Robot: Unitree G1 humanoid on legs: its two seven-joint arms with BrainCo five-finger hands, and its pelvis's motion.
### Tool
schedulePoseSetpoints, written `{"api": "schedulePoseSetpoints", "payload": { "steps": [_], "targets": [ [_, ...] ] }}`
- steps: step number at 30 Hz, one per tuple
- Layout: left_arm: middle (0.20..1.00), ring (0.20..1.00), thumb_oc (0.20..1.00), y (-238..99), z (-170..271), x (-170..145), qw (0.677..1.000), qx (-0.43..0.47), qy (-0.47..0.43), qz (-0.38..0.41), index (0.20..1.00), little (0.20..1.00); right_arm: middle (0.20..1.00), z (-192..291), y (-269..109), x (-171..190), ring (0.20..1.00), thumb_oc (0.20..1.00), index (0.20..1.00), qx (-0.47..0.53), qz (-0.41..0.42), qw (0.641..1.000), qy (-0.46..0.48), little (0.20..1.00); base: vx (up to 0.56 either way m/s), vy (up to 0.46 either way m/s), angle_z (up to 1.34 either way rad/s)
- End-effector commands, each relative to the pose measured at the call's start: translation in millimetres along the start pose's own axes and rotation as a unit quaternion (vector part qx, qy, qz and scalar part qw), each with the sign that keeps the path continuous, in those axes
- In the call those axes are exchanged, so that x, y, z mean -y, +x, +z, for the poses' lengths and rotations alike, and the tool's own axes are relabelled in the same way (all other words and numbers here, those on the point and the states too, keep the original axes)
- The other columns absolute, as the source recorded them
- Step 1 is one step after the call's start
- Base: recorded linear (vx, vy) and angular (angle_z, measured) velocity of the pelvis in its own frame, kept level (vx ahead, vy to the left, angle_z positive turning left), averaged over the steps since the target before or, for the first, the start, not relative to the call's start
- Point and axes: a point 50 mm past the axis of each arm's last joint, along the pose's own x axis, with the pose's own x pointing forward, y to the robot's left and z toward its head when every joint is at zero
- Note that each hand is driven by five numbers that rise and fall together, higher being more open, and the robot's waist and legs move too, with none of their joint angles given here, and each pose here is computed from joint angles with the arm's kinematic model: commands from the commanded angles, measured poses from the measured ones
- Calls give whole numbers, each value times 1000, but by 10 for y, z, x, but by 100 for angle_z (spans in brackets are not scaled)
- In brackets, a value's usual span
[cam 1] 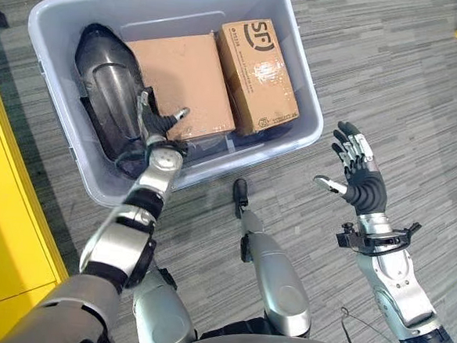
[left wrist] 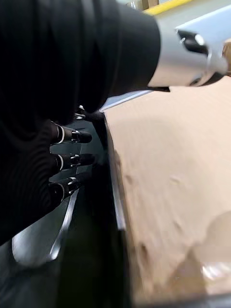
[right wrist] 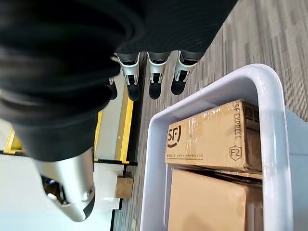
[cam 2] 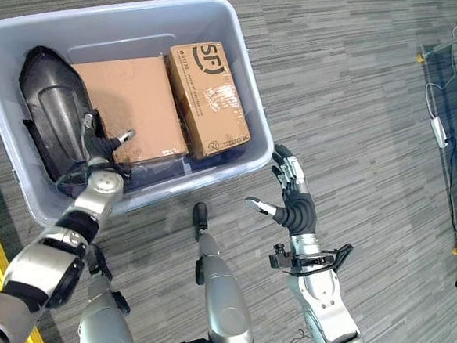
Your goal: Move parts from the plastic box to the shelf.
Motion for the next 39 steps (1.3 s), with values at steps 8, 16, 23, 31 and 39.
{"api": "schedulePoseSetpoints", "payload": {
  "steps": [8, 16, 23, 31, 39],
  "targets": [
    [1000, 1000, 1000, -34, -346, 7, 991, -119, 17, -61, 1000, 1000, 1000, 176, 88, 74, 1000, 1000, 1000, 41, 0, 999, 18, 1000, 4, 17, -12],
    [1000, 1000, 1000, -495, -416, 622, 974, -77, 94, -192, 1000, 1000, 1000, 189, 94, 88, 1000, 1000, 1000, 42, 5, 999, 18, 1000, 0, 0, 0],
    [1000, 1000, 1000, -897, -703, 831, 945, -87, 154, -274, 1000, 1000, 1000, 181, 113, 97, 1000, 1000, 1000, 39, 5, 999, 10, 1000, 2, 5, 1],
    [1000, 1000, 1000, -1092, -843, 809, 944, -90, 131, -290, 1000, 1000, 1000, 174, 129, 133, 1000, 1000, 1000, 40, -8, 999, 1, 1000, 0, 3, 1],
    [1000, 1000, 1000, -1053, -419, 532, 957, 26, -4, -290, 1000, 1000, 1000, 182, 107, 251, 1000, 1000, 1000, 42, -45, 998, -25, 1000, 2, 14, 11]
  ]
}}
